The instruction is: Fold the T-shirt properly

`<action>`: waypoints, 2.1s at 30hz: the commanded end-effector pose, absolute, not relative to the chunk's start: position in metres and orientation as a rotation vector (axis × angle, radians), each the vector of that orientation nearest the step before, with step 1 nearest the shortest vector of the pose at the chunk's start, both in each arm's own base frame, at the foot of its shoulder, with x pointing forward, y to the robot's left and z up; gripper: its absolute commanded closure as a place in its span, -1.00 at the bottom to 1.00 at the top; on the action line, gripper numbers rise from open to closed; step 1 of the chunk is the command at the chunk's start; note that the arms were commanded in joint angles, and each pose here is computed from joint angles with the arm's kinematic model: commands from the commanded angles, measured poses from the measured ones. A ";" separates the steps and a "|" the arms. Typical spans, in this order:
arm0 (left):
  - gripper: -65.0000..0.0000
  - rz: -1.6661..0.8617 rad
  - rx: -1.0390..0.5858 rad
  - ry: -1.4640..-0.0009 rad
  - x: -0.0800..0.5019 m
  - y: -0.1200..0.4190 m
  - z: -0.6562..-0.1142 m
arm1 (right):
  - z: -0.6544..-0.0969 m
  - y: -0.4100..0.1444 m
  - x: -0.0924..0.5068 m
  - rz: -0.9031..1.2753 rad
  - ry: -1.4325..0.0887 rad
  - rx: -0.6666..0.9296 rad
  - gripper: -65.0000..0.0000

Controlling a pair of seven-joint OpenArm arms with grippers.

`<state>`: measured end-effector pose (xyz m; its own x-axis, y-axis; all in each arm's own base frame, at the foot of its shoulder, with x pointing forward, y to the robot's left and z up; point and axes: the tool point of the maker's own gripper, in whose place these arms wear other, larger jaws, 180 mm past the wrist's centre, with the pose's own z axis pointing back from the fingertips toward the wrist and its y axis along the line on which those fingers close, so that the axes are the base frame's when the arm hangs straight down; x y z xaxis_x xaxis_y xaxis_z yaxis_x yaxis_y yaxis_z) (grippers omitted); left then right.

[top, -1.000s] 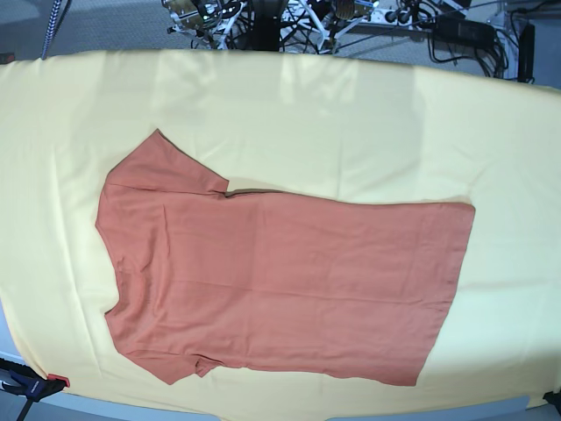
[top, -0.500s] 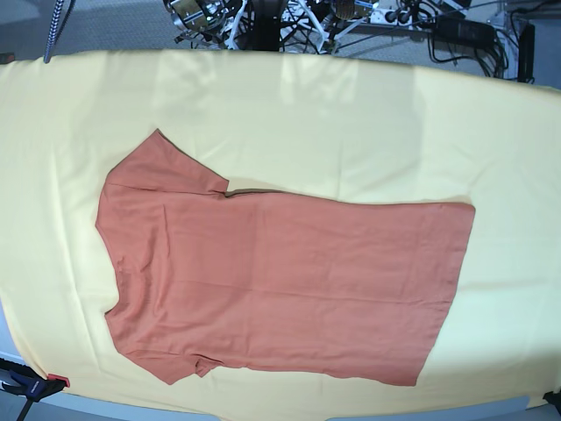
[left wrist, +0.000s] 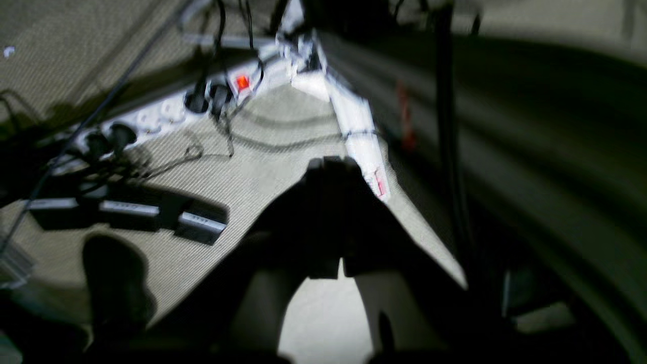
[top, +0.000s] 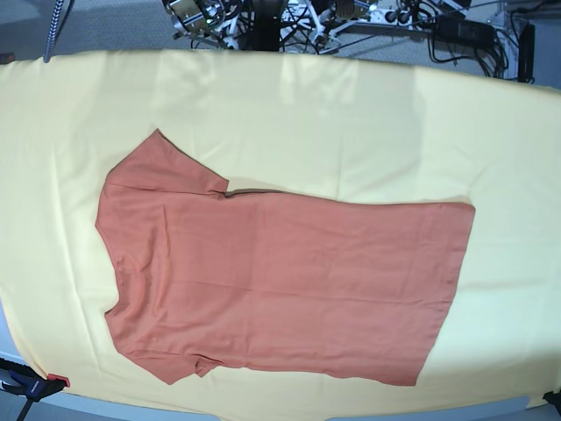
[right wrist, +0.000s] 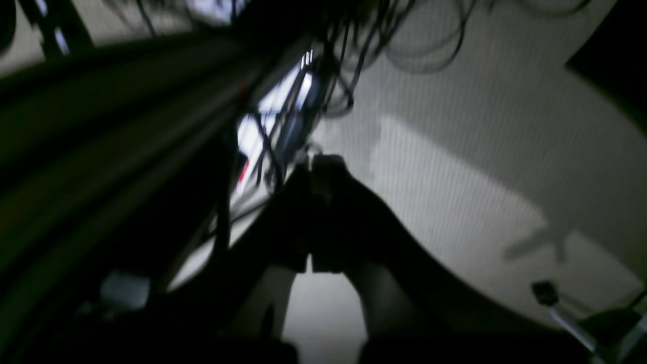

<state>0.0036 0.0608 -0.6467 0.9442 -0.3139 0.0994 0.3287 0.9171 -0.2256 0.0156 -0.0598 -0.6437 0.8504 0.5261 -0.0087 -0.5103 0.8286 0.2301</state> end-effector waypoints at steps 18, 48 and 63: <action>1.00 -0.488 -0.335 -0.109 -0.096 0.058 -0.546 | -0.545 -0.112 -0.082 0.603 0.031 0.222 1.00; 1.00 -0.727 0.228 -0.761 0.076 0.138 -0.310 | -0.329 -0.166 0.060 0.760 -0.569 -0.409 1.00; 1.00 -0.991 0.270 -1.035 0.182 0.174 -0.264 | -0.296 -0.153 0.171 0.934 -0.904 -0.294 1.00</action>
